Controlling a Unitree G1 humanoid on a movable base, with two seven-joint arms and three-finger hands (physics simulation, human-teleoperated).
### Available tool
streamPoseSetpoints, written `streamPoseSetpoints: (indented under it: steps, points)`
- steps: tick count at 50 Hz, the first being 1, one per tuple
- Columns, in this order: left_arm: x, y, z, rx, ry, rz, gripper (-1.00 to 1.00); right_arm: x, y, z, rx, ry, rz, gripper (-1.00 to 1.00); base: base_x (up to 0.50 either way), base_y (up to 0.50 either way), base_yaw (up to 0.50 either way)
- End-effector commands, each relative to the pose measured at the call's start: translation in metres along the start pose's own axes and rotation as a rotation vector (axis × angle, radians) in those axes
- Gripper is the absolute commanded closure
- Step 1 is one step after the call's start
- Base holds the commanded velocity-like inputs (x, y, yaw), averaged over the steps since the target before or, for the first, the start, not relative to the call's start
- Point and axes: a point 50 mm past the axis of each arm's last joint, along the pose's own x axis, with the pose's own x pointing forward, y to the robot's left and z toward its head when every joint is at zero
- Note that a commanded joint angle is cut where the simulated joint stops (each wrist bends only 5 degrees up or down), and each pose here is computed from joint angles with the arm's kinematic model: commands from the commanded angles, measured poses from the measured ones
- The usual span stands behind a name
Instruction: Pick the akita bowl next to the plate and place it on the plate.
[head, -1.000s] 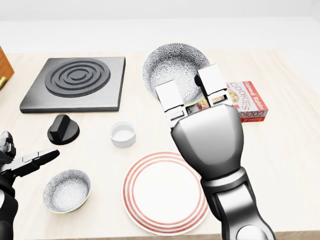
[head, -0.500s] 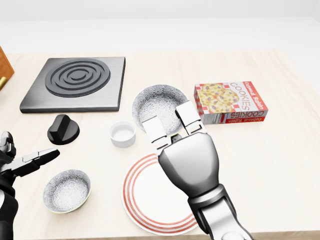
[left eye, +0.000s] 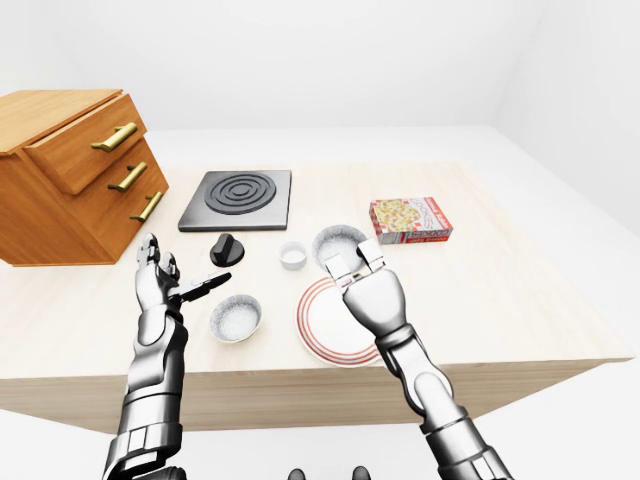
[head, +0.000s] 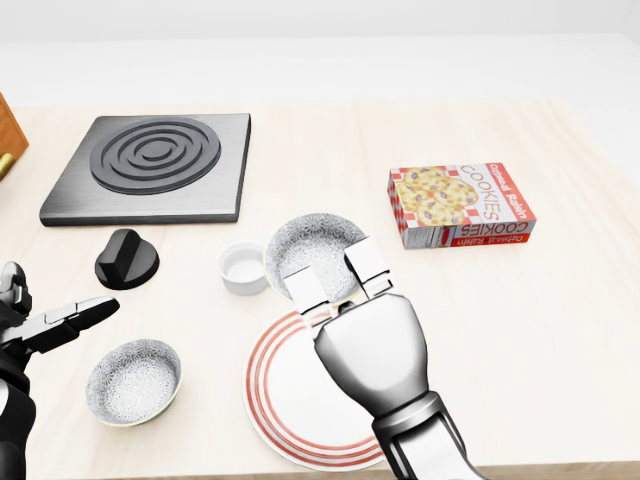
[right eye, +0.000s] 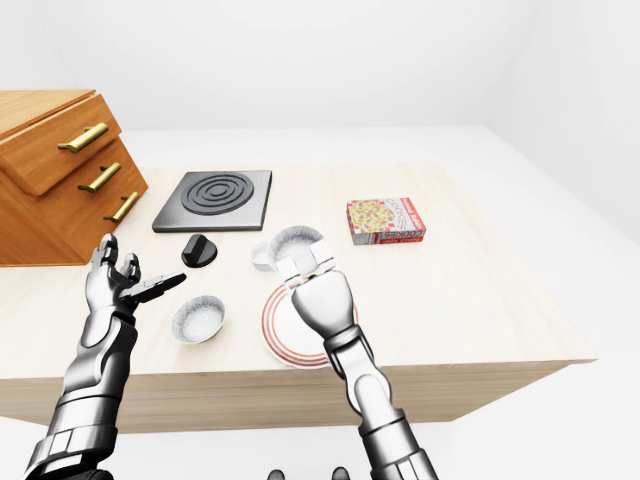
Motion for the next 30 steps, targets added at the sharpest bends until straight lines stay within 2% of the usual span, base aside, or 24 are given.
streamPoseSetpoints:
  steps: [1,30]
  points:
    - [0.0002,0.0001,-0.0001,0.0,0.001,0.0,-1.0,-0.0031,0.0013,-0.0011,0.048,0.028,0.007,1.0,0.0,0.0,0.0]
    - [-0.0001,0.0004,-0.0001,-0.001,0.001,0.001,-1.0,-0.0086,0.0064,0.0046,0.093,0.038,0.035,1.0,0.0,0.0,0.0]
